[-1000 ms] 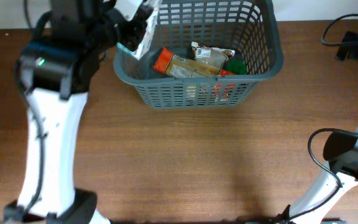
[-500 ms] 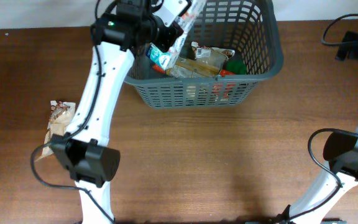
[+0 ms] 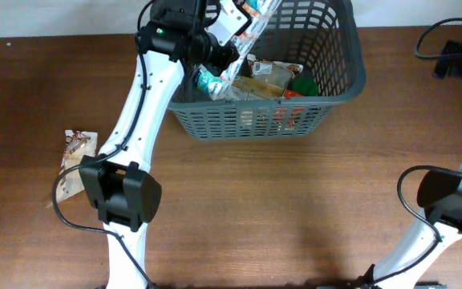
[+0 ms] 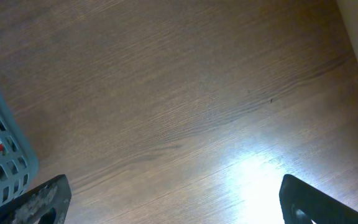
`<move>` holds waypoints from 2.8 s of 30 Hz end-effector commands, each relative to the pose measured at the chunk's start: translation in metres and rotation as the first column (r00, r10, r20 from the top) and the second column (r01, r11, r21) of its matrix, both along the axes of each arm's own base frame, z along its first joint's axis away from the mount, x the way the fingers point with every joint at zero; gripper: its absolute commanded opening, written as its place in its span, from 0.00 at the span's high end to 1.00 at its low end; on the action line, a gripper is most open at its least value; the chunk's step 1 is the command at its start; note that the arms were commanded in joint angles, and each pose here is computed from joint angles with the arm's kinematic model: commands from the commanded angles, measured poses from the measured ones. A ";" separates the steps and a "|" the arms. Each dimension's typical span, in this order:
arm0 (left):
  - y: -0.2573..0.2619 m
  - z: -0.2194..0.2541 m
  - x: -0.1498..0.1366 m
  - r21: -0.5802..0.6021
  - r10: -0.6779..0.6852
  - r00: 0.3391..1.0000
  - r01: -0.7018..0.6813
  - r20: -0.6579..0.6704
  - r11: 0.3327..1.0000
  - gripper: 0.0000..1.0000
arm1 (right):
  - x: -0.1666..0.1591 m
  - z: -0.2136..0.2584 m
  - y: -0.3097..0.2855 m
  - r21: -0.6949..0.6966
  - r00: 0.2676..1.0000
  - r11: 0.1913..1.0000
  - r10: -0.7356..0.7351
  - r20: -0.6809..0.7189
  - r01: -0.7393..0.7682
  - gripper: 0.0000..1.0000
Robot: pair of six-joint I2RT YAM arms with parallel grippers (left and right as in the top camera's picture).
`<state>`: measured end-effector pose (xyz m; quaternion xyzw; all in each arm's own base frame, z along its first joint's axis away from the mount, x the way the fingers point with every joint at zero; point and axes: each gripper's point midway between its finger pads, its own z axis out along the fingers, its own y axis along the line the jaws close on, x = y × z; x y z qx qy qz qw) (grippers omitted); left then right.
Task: Pack container
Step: 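Lift the tissue pack with the left gripper and carry it to the basket, then lower the tissue pack into the basket and open the left gripper, then withdraw the left gripper toward the dried mushroom bag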
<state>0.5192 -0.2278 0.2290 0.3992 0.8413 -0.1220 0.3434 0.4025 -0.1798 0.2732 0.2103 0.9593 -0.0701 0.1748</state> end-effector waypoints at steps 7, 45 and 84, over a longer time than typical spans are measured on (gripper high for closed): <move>-0.003 -0.041 -0.016 0.021 -0.036 0.993 0.039 -0.110 0.999 0.98 | 0.003 -0.007 0.000 0.019 1.000 1.000 -0.005 -0.008 0.006 0.01; -0.003 0.058 -0.015 -0.082 0.018 0.998 -0.013 0.060 0.997 0.24 | 0.003 -0.007 0.000 0.019 1.000 1.000 -0.005 -0.008 0.006 0.01; 0.291 0.158 -0.174 0.023 0.878 0.459 -0.885 -0.137 0.466 0.01 | 0.003 -0.007 0.000 0.019 1.000 1.000 -0.005 -0.008 0.006 0.01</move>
